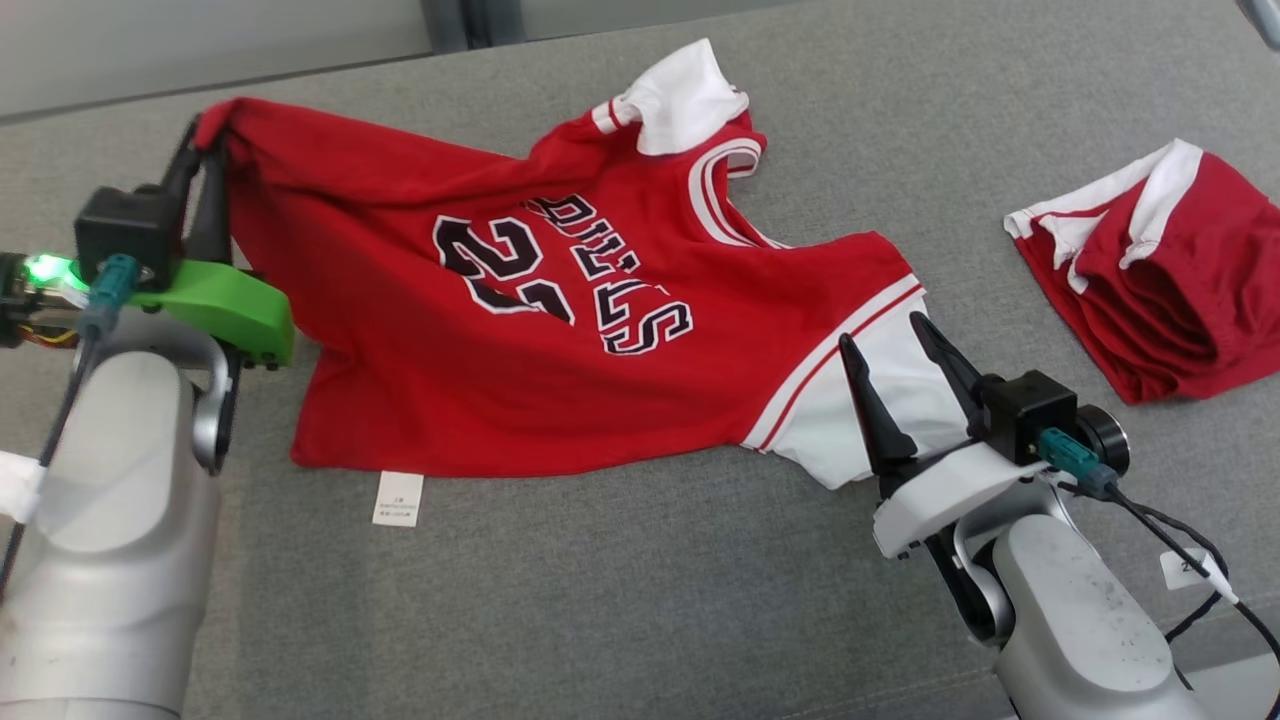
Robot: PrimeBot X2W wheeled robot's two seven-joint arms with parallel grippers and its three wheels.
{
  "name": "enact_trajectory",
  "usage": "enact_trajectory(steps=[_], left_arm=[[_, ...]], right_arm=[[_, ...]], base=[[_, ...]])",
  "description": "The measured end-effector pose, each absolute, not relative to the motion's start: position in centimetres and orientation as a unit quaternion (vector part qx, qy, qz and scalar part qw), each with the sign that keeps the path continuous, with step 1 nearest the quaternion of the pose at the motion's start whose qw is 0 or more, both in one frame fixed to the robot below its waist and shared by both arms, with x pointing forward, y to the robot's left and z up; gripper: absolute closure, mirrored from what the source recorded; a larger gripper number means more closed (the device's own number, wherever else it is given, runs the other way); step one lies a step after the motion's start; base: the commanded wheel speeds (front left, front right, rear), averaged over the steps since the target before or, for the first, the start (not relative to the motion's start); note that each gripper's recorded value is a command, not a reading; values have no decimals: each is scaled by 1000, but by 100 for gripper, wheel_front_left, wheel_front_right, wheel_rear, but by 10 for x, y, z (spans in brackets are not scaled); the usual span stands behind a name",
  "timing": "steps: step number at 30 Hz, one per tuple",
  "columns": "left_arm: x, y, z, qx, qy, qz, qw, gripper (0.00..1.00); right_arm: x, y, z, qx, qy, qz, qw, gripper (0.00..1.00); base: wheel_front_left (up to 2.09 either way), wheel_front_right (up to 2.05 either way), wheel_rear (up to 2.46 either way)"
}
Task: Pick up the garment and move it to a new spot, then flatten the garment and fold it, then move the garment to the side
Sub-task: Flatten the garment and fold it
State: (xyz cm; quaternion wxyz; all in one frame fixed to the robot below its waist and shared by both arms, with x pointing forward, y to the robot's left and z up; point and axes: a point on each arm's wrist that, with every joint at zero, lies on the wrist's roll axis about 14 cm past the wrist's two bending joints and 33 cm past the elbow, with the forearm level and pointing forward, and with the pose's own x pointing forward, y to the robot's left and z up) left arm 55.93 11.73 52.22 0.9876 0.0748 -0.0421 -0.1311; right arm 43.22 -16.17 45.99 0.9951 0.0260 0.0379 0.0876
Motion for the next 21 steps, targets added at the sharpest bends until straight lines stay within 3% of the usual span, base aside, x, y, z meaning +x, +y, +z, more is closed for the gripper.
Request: enact_trajectory(steps=[4,5,6,7,12,21], left_arm=[[583,132,502,92,-12,-109,990,100],[588,136,496,96,-5,-103,990,92],[593,139,493,96,-2,-93,991,12],[597,141,489,95,1,-88,992,0],[599,135,457,58,31,-68,995,0],[539,129,412,-26,89,-46,995,0]], right_arm=[[438,-159,455,28,43,89,995,0],[439,-159,453,29,44,89,995,0],[441,-159,452,31,46,88,995,0],[442,-160,451,33,47,86,995,0],[443,-167,435,38,67,72,994,0],[446,-165,439,41,59,74,995,0]], base=[[0,0,0],[0,0,0],[0,0,0],[0,0,0],[0,0,0],[0,0,0]])
